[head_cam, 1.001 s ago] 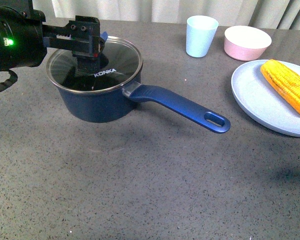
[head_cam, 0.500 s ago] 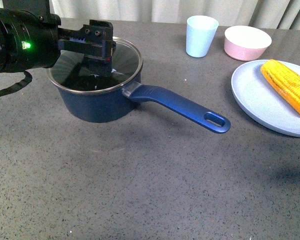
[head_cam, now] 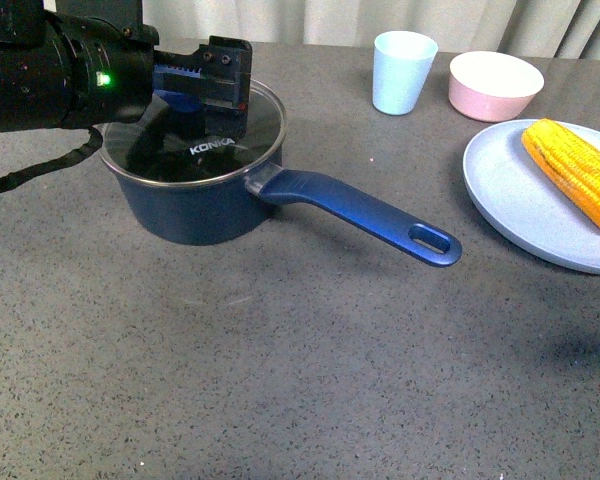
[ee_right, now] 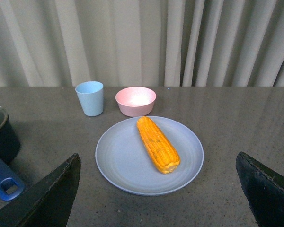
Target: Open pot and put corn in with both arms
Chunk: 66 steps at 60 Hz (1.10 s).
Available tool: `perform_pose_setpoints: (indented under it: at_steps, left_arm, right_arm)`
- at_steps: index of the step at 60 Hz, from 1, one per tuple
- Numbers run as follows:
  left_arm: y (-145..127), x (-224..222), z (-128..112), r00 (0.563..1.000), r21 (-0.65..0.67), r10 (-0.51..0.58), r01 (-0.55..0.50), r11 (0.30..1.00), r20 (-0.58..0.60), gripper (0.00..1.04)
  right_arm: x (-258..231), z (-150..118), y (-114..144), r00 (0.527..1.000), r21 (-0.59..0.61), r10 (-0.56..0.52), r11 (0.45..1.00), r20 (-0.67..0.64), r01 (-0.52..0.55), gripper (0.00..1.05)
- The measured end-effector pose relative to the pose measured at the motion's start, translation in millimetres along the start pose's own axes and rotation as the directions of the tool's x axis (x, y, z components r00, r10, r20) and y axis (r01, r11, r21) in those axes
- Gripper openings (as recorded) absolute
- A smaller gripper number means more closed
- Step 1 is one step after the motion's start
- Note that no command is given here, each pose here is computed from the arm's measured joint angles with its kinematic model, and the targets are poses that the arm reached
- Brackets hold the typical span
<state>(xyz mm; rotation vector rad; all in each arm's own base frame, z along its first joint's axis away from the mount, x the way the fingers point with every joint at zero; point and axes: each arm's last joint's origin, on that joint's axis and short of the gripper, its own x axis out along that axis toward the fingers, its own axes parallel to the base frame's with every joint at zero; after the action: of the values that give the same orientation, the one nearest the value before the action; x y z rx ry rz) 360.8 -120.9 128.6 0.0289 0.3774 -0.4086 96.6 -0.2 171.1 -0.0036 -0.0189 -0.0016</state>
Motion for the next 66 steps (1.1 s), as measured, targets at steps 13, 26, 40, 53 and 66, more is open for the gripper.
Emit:
perform_pose_setpoints:
  at_steps: [13, 26, 40, 53, 66]
  left_arm:
    - [-1.6, 10.3, 2.1, 1.000, -0.001, 0.003, -0.003, 1.000, -0.004, 0.96]
    - [-2.6, 15.2, 1.4, 1.000, -0.002, 0.011, -0.011, 1.000, -0.017, 0.96]
    - [-0.6, 16.6, 0.9, 0.999, -0.001, 0.041, -0.041, 0.999, -0.018, 0.61]
    - [-0.5, 16.4, 1.0, 0.999, 0.000, 0.044, -0.044, 0.999, -0.021, 0.61]
    - [-0.9, 12.0, 7.0, 0.999, -0.001, 0.047, -0.047, 0.999, -0.026, 0.61]
  right_arm:
    - [0.0, 0.0, 0.0, 1.000, 0.000, 0.000, 1.000, 0.000, 0.000, 0.96]
    - [0.0, 0.0, 0.0, 1.000, 0.000, 0.000, 1.000, 0.000, 0.000, 0.96]
    - [0.0, 0.0, 0.0, 1.000, 0.000, 0.000, 1.000, 0.000, 0.000, 0.96]
    - [0.0, 0.0, 0.0, 1.000, 0.000, 0.000, 1.000, 0.000, 0.000, 0.96]
    - [0.0, 0.0, 0.0, 1.000, 0.000, 0.000, 1.000, 0.000, 0.000, 0.96]
